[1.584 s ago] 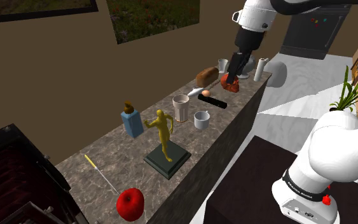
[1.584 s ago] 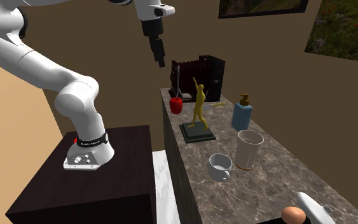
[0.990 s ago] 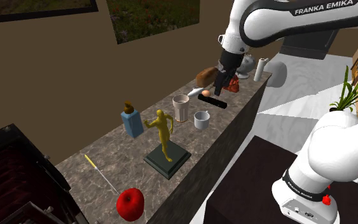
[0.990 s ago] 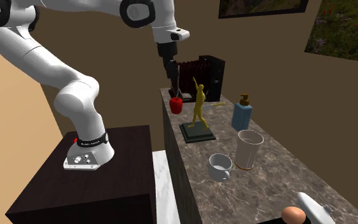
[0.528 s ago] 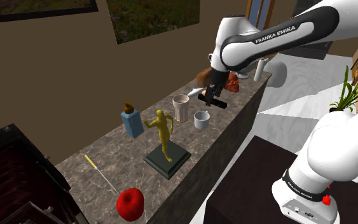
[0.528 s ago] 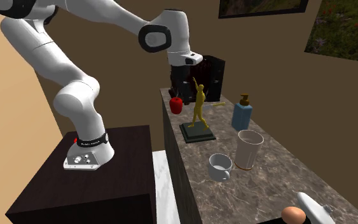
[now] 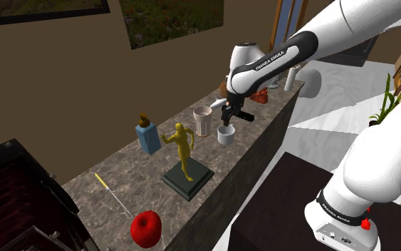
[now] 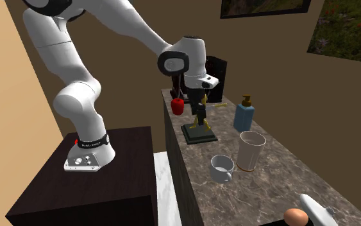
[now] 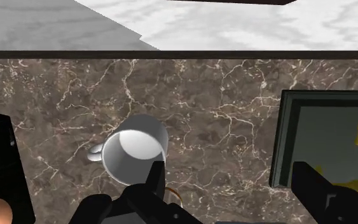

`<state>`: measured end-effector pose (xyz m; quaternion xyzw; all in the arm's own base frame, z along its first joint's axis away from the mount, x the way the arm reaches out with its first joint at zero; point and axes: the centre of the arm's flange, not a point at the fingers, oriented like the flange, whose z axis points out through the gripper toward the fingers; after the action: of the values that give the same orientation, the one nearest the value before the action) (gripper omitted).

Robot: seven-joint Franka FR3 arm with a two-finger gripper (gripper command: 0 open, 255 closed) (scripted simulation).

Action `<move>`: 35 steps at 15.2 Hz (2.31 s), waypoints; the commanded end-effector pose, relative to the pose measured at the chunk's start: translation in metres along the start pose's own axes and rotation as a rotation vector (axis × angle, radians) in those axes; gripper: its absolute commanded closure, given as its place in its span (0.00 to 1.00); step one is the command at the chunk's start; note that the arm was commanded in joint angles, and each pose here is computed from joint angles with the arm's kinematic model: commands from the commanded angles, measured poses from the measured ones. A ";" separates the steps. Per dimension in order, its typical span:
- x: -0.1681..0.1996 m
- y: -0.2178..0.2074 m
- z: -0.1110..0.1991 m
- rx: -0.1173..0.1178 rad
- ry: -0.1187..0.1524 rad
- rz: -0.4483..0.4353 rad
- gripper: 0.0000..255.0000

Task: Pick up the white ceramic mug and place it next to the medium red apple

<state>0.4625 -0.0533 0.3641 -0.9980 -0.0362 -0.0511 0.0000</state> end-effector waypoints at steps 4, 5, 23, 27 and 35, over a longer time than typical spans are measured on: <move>0.029 0.018 0.060 -0.019 -0.011 0.015 0.00; 0.034 0.022 0.072 -0.022 -0.014 0.018 0.00; 0.076 0.062 0.212 -0.054 -0.035 0.044 0.00; 0.076 0.062 0.212 -0.054 -0.035 0.044 0.00; 0.076 0.062 0.212 -0.054 -0.035 0.044 1.00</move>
<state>0.5640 -0.1084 0.1616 -0.9990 -0.0130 -0.0346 -0.0263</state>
